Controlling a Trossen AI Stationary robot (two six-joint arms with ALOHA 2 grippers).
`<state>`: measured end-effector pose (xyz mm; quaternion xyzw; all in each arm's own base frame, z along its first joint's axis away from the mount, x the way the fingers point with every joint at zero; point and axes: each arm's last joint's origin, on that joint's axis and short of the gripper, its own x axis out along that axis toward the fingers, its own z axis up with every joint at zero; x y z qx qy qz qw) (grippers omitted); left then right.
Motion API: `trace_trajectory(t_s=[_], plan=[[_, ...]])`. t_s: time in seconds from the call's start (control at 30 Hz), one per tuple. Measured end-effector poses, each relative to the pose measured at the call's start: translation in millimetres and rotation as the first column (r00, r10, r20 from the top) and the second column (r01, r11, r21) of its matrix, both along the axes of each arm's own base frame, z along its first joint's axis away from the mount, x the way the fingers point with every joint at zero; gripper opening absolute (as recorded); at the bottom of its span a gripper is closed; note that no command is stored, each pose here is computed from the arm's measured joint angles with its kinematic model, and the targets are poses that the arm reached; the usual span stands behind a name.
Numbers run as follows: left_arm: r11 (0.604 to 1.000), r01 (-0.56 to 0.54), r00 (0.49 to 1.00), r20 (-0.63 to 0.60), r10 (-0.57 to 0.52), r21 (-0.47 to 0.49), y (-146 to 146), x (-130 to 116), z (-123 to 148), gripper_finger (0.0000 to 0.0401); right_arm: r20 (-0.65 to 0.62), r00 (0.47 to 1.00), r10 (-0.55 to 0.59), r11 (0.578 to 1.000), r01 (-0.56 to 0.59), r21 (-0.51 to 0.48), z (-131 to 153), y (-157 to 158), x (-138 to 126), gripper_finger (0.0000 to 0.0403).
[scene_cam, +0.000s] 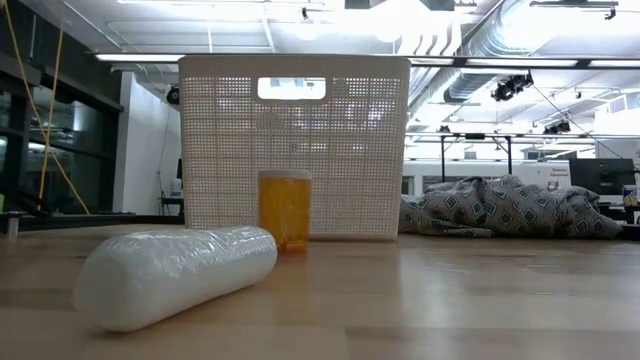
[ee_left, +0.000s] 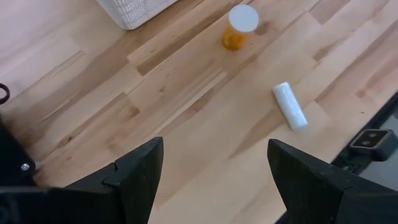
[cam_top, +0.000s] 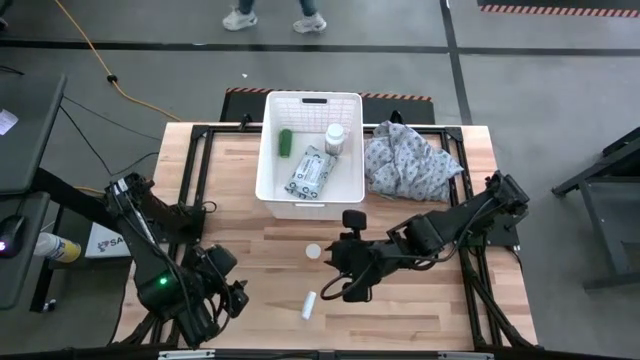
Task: Pick & place medical supplies in basket/bin
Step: Put the orange pill bottle into the white laundry organizer
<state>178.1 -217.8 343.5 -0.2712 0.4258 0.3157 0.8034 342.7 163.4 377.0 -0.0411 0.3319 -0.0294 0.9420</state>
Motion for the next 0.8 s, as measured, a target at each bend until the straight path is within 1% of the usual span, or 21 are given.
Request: trace_trajectory(t_s=[0.13,0.23,0.43,0.6,0.73,0.8], plan=[[1.000,0.000,1.000,-0.012,0.001,0.019,0.4,-0.3,-5.9,0.0319,0.003,1.000,-0.018,1.000,0.018,0.017,-0.1,-0.4,0.4,0.0111],[1.000,-0.004,1.000,-0.021,0.004,0.031,0.9,-0.7,-9.6,0.0319,0.001,1.000,-0.024,1.000,0.024,0.016,-2.4,-1.2,3.2,0.0122],[0.998,-0.017,0.999,-0.043,0.019,0.053,2.1,-1.5,-19.3,0.0319,0.006,1.000,-0.004,0.999,0.003,0.044,-7.8,1.5,11.4,0.0164],[0.997,-0.019,0.997,-0.075,0.024,0.070,3.1,-2.9,-28.4,0.0319,-0.010,1.000,-0.003,0.999,0.004,0.037,-14.4,3.3,15.9,0.0204],[0.997,-0.038,0.993,-0.109,0.046,0.074,4.2,-4.6,-37.0,0.0319,-0.030,0.999,-0.012,0.999,0.013,0.034,-25.1,4.6,24.1,0.0231],[0.996,-0.045,0.990,-0.131,0.055,0.073,4.7,-5.6,-41.2,0.0319,-0.052,0.999,0.003,0.999,-0.001,0.039,-31.9,6.9,27.8,0.0242]])
